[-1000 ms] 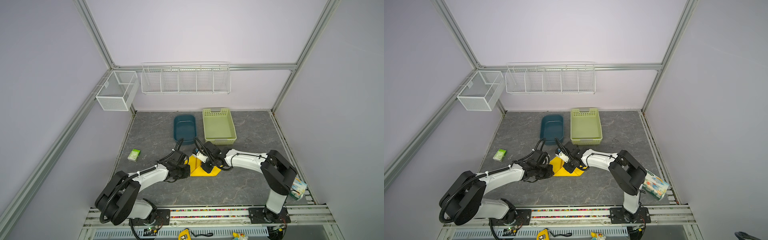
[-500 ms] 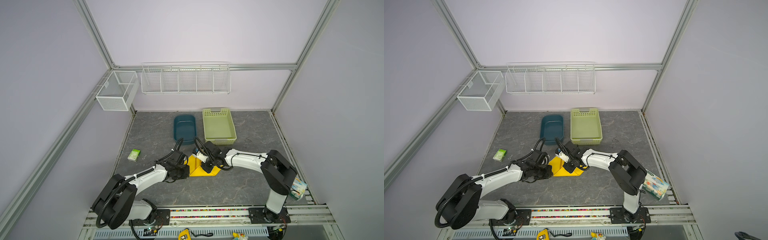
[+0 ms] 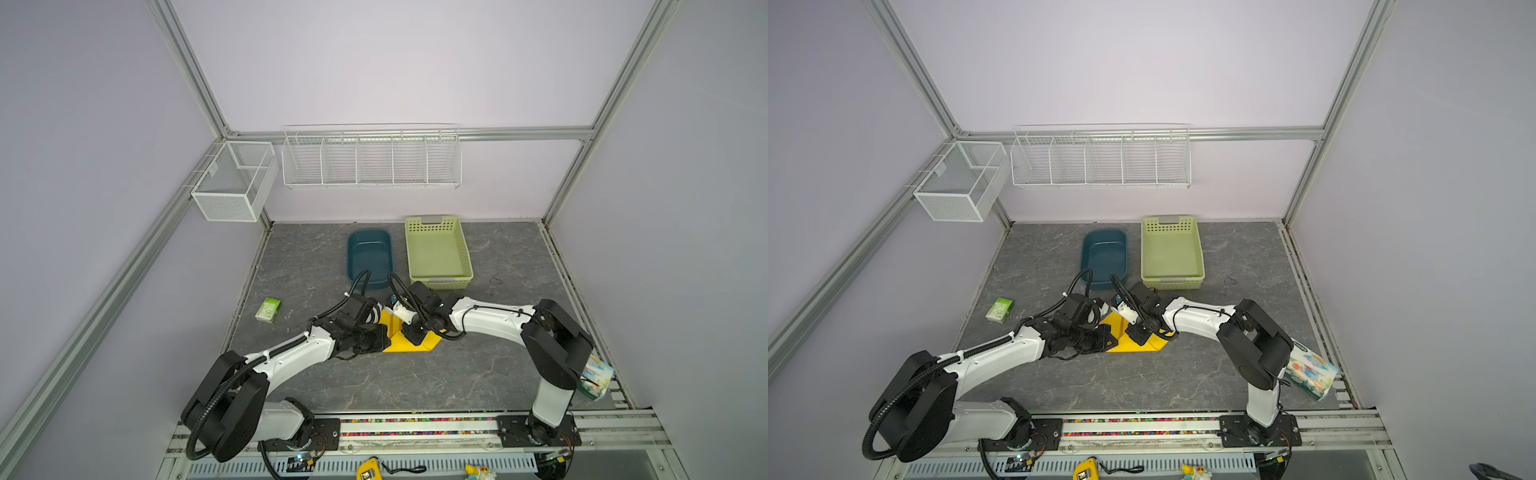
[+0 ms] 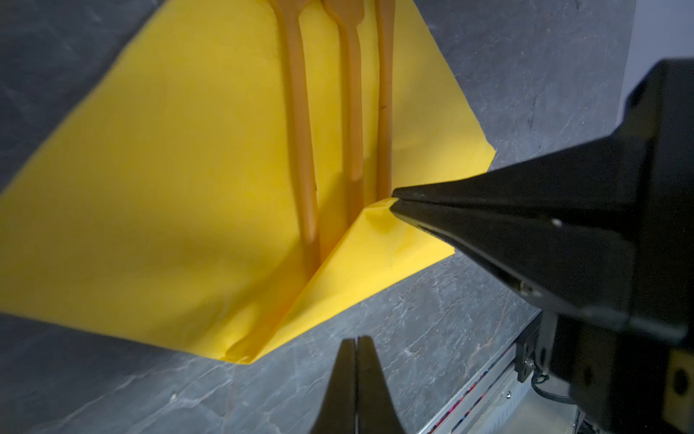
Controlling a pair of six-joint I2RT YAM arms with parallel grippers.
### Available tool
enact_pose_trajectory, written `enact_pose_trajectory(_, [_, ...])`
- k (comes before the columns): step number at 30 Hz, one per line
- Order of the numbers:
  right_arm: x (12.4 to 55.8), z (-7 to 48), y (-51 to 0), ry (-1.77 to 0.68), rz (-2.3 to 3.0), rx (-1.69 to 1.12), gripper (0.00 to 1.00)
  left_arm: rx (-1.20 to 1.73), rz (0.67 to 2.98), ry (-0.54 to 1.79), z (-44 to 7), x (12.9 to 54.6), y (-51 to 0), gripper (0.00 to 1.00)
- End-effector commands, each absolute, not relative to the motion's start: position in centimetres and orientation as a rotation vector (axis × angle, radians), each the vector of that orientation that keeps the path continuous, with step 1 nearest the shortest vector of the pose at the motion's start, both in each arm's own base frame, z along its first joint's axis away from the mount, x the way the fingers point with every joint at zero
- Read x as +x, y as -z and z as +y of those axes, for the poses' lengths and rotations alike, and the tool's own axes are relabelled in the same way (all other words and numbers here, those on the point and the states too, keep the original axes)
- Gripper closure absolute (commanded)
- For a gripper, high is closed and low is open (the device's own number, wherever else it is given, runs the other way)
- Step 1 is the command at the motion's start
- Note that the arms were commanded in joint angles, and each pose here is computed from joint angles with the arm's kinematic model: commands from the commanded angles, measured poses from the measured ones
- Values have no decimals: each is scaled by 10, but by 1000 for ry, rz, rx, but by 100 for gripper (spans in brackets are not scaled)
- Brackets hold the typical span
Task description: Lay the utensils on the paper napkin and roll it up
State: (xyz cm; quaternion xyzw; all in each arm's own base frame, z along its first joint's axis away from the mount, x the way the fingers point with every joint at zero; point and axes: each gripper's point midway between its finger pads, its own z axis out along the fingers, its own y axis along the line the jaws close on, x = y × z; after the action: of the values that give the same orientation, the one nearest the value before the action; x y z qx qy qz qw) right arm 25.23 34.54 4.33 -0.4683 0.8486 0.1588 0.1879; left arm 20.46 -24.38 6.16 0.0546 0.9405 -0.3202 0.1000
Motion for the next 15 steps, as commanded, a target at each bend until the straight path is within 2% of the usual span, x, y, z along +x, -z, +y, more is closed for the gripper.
enact_pose_trajectory(1, [257,352,-46,-478,2388,-1296,93,183,2763,1023,-256,205,-64,100])
enact_pose_trajectory(15, [257,352,-44,-481,2405,-1281,93,158,2843,925,-246,202,-32,100])
